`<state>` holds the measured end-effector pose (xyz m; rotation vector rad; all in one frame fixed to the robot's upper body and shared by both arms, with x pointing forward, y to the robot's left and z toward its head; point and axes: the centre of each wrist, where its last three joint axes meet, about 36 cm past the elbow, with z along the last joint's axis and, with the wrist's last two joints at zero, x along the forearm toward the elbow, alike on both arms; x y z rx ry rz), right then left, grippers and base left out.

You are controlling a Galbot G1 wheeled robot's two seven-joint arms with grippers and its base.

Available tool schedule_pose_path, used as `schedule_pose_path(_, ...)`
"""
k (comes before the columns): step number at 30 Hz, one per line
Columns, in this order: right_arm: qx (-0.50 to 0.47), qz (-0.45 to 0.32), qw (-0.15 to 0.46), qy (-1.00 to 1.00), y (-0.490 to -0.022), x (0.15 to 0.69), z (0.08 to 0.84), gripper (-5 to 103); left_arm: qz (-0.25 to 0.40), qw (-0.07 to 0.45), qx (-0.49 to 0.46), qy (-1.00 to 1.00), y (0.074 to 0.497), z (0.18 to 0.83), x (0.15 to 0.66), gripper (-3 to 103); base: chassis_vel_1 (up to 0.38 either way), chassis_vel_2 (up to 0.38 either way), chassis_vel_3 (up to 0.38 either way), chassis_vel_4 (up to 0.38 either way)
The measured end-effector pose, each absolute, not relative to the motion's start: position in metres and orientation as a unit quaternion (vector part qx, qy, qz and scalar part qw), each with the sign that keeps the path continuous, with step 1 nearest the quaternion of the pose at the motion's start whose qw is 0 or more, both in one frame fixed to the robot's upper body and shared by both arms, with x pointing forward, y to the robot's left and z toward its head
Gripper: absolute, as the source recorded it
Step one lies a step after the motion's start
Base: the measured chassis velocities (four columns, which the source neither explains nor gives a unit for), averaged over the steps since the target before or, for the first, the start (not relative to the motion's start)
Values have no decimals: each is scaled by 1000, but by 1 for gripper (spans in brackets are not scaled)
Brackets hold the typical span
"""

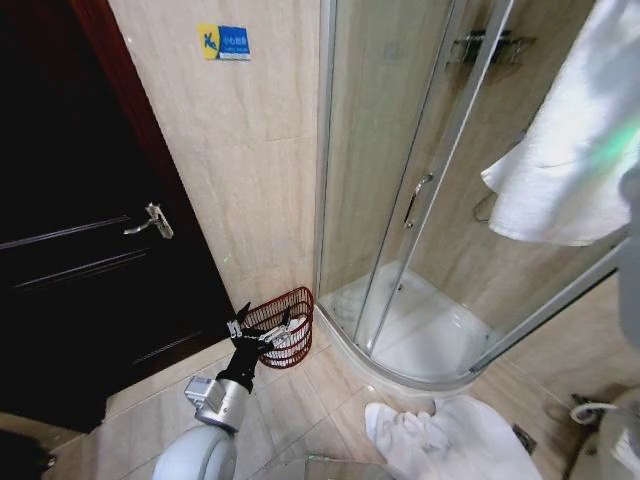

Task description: Discard the used towel into the hamper.

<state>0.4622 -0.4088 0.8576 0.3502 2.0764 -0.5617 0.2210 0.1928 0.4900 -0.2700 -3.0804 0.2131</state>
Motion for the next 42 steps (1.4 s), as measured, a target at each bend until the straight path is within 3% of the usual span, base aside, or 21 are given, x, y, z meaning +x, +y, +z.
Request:
schedule_pose_path(13, 274, -324, 453, 784, -489, 428, 896, 100, 69, 21, -87, -994, 193, 490, 221, 100, 0, 0, 0, 0)
schedule_pose_path(22, 278, -261, 440, 813, -525, 411, 907, 100, 69, 21, -87, -994, 193, 490, 221, 100, 0, 0, 0, 0)
schedule_pose_path(27, 235, -209, 437, 842, -517, 414, 909, 100, 69, 21, -87, -994, 193, 490, 221, 100, 0, 0, 0, 0)
schedule_pose_path(42, 44, -66, 408, 909, -430, 420, 939, 100, 69, 21, -87, -994, 193, 490, 221, 100, 0, 0, 0, 0)
